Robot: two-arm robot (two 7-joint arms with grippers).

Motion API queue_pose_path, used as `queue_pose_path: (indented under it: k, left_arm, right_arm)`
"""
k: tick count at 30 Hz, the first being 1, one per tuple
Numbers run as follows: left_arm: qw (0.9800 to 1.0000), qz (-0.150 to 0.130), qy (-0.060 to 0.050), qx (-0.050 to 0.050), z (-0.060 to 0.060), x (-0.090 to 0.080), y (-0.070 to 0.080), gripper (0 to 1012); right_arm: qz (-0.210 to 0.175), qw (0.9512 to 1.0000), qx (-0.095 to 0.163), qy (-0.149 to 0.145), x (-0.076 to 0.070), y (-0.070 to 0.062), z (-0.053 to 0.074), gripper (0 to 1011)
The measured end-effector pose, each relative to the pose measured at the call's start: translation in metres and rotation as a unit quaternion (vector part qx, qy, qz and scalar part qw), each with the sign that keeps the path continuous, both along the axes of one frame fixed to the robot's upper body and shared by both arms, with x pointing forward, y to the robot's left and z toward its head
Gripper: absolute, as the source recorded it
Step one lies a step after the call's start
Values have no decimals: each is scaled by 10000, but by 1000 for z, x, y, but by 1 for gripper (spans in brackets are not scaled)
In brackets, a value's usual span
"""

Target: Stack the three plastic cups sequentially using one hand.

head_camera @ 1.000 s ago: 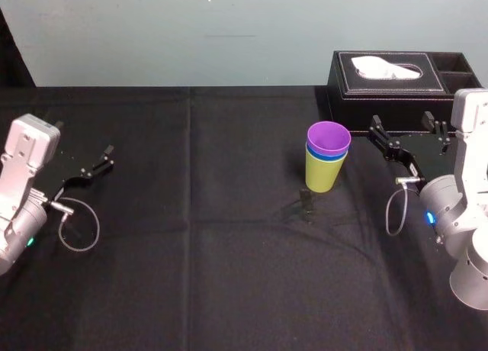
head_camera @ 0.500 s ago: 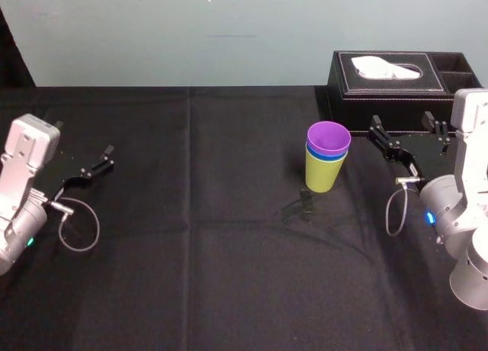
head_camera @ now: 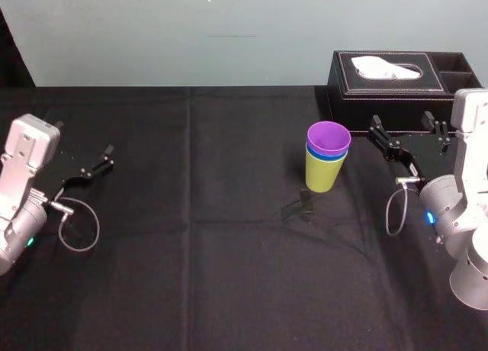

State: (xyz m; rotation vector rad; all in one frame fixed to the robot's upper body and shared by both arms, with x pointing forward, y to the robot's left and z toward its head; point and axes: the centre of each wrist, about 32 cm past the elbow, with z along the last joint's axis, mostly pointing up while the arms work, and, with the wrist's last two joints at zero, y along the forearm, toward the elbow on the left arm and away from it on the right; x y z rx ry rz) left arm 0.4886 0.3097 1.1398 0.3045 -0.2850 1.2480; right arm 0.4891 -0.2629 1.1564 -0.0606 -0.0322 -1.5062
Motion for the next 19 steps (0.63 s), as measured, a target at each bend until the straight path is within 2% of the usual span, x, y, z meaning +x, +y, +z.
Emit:
queue_pose_path:
  k: [19]
  left_arm:
    - [10000, 0, 0, 0, 0, 0, 0, 1011]
  right_arm:
    - [0, 10000, 0, 0, 0, 0, 0, 1000]
